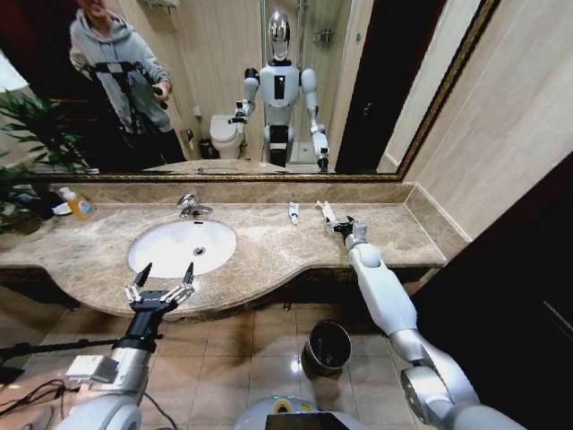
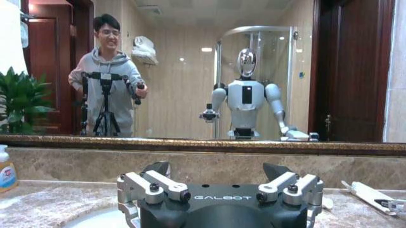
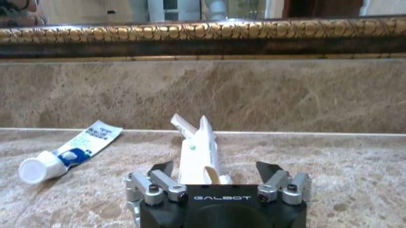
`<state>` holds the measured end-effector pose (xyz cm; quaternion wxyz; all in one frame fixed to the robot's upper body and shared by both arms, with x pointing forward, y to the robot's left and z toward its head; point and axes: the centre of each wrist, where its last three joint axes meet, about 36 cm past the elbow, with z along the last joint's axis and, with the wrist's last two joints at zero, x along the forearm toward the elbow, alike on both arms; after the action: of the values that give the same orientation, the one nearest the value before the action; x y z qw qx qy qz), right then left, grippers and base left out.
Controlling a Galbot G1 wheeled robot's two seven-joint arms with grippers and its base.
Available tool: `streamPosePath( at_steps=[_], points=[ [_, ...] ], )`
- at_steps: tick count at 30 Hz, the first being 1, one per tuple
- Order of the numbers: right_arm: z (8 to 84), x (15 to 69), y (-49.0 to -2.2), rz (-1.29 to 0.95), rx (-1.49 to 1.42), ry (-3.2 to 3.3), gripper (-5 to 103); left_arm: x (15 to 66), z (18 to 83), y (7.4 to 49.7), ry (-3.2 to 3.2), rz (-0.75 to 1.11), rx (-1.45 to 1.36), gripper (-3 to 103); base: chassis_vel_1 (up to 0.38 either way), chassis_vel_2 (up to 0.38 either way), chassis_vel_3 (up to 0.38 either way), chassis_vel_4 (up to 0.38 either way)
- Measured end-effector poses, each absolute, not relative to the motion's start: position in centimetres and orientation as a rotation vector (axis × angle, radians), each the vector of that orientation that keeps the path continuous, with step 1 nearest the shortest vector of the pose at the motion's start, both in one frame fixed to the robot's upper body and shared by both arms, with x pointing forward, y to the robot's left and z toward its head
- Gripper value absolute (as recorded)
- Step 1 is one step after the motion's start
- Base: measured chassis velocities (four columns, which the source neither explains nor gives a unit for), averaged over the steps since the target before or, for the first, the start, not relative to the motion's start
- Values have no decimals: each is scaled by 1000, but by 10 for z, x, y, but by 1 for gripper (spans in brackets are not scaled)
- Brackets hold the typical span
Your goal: Pick up the trash from the sink and place it in the trash bin.
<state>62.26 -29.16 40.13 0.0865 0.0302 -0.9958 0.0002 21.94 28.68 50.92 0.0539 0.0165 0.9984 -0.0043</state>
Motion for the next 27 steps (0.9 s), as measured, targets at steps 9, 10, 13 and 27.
streamPosePath(
  at_steps=[9,10,13,27],
  points=[
    [405,623,-289,-17,96,-2949,61,219,509,287,3033,-13,50,100,0,0,0,0],
    [405,623,-289,-17,96,-2949,61,219,509,287,3033,-13,50,100,0,0,0,0],
    [402,621,-288,-16,90,-2944,53,219,509,287,3033,-13,50,100,0,0,0,0],
    [409,612,-287,-46,79,-2955,14,219,509,287,3033,-13,50,100,0,0,0,0]
  ],
)
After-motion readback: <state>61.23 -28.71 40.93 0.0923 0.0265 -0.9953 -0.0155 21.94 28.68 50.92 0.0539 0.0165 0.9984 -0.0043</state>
